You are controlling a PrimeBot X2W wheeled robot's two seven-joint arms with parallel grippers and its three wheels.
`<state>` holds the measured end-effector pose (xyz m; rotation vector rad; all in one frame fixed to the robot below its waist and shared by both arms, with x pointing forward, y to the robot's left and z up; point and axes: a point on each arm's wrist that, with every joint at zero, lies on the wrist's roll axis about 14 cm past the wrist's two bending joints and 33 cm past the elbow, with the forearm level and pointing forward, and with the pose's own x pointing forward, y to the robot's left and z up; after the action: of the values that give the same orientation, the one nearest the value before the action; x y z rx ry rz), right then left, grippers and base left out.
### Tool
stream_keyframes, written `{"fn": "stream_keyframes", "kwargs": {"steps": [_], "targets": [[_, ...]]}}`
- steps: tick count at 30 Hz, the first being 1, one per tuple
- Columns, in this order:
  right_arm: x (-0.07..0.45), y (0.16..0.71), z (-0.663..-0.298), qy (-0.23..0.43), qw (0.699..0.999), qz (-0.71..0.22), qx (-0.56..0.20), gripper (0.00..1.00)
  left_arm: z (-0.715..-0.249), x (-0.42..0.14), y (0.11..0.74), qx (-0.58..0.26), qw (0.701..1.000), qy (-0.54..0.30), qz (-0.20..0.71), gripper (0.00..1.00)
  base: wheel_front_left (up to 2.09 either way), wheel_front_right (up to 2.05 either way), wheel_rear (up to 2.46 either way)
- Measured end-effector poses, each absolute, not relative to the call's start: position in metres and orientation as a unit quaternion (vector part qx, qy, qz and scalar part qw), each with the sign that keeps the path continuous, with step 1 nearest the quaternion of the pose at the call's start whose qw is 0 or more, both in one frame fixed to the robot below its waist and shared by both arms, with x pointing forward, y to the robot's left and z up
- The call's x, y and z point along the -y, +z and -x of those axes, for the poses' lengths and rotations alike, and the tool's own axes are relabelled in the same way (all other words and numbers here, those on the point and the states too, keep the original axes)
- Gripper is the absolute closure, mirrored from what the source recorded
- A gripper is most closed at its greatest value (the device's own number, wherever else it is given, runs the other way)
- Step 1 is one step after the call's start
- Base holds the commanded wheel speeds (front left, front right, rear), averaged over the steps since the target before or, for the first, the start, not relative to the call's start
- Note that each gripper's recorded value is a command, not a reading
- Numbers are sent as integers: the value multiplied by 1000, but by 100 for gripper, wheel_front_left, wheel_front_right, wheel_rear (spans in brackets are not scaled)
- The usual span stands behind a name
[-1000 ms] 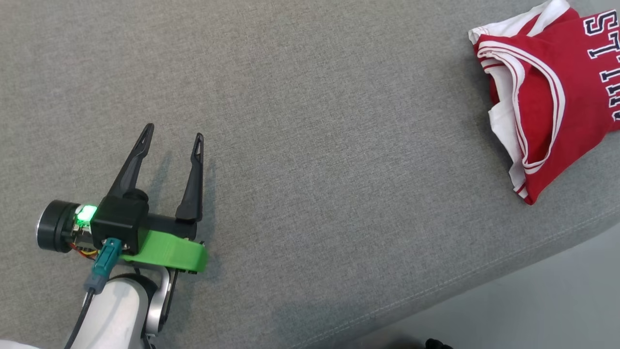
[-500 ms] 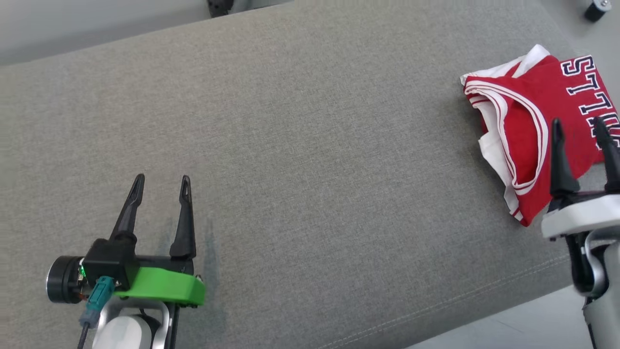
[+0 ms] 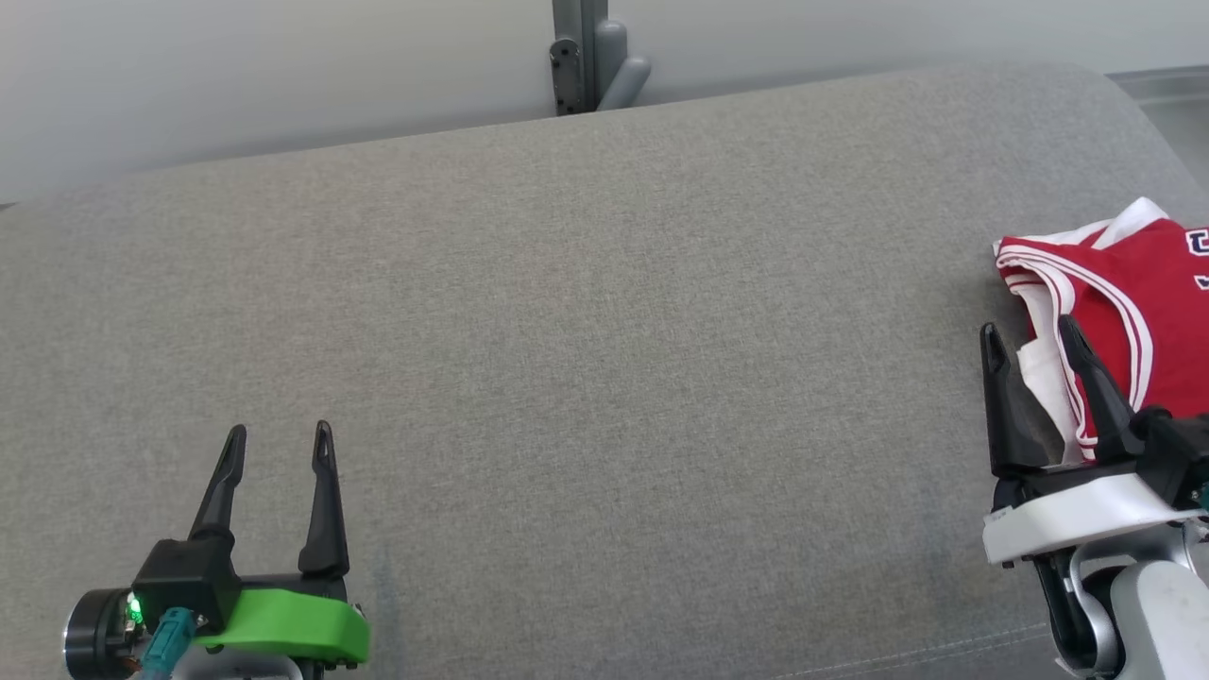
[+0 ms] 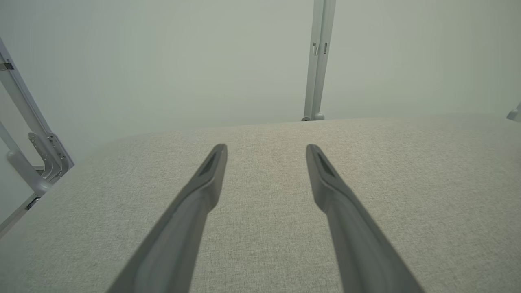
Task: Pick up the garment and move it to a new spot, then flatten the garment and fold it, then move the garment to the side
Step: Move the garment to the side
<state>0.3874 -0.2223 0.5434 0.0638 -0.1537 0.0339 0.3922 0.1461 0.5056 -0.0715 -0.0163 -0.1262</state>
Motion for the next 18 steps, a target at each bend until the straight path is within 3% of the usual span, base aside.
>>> {"fn": "stream_keyframes", "kwargs": {"steps": [18], "targets": [[200,549,-346,38,996,-43,73,0,-339,-167,519,16,998,-45,28,0,0,0,0]]}}
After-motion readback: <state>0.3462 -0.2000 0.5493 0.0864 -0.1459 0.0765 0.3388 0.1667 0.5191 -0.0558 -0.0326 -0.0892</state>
